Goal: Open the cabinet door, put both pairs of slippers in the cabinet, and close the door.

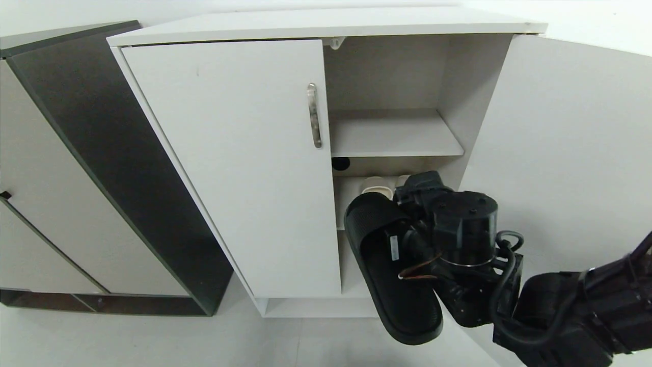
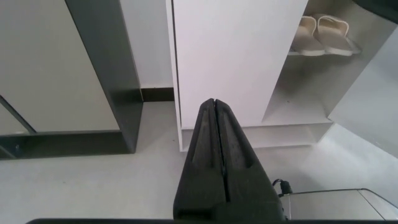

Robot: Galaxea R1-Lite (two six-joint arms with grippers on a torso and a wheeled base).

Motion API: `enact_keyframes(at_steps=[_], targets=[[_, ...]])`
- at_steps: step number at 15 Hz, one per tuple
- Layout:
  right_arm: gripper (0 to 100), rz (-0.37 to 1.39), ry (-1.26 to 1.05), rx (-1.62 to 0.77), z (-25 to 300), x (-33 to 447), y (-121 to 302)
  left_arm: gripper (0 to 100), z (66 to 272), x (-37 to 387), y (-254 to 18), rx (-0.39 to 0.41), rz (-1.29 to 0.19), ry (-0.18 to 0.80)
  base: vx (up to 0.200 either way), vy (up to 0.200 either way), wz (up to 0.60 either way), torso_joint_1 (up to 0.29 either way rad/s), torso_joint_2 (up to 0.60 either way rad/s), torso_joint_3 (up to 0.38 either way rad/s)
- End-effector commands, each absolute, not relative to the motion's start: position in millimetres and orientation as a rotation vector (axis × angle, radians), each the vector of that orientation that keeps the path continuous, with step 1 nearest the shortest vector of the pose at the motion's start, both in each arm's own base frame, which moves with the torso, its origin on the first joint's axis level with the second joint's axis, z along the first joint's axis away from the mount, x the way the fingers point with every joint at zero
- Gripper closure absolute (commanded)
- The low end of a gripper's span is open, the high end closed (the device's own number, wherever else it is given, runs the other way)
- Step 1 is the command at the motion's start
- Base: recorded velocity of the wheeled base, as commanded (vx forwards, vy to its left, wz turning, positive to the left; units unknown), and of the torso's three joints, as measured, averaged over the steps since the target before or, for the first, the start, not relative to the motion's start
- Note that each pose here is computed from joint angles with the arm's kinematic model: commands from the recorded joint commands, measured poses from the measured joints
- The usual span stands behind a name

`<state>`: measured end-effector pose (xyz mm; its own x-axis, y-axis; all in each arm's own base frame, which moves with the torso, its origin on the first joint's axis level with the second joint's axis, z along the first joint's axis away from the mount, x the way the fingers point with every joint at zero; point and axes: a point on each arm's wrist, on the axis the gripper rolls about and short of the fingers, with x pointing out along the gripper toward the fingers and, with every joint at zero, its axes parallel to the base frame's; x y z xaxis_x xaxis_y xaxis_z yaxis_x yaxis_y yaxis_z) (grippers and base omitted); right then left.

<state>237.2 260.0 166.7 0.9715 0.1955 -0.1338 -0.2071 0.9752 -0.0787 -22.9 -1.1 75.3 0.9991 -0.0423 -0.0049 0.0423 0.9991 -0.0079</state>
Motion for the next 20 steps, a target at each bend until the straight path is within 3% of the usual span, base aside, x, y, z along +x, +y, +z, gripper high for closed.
enact_keyframes(at_steps=[1,4,10,20], targets=[[100,0.165,0.113,0.042,230.8,229.0,268.1,100,75.1,-22.9,-1.1,-0.008,-0.041,0.006,0.0,0.0,0.0,0.0,0.0,0.0],[100,0.107,0.121,0.098,263.3,227.9,273.7,100,75.3,-22.9,-1.1,-0.008,-0.041,0.005,0.0,0.0,0.0,0.0,0.0,0.0],[100,0.047,0.087,0.1,258.8,235.4,269.8,100,75.3,-22.9,-1.0,-0.008,-0.043,0.005,0.0,0.0,0.0,0.0,0.0,0.0],[100,0.034,0.106,0.074,247.7,243.6,273.0,100,75.3,-22.9,-1.1,-0.008,-0.041,0.005,0.2,0.0,0.0,0.002,0.0,0.005]])
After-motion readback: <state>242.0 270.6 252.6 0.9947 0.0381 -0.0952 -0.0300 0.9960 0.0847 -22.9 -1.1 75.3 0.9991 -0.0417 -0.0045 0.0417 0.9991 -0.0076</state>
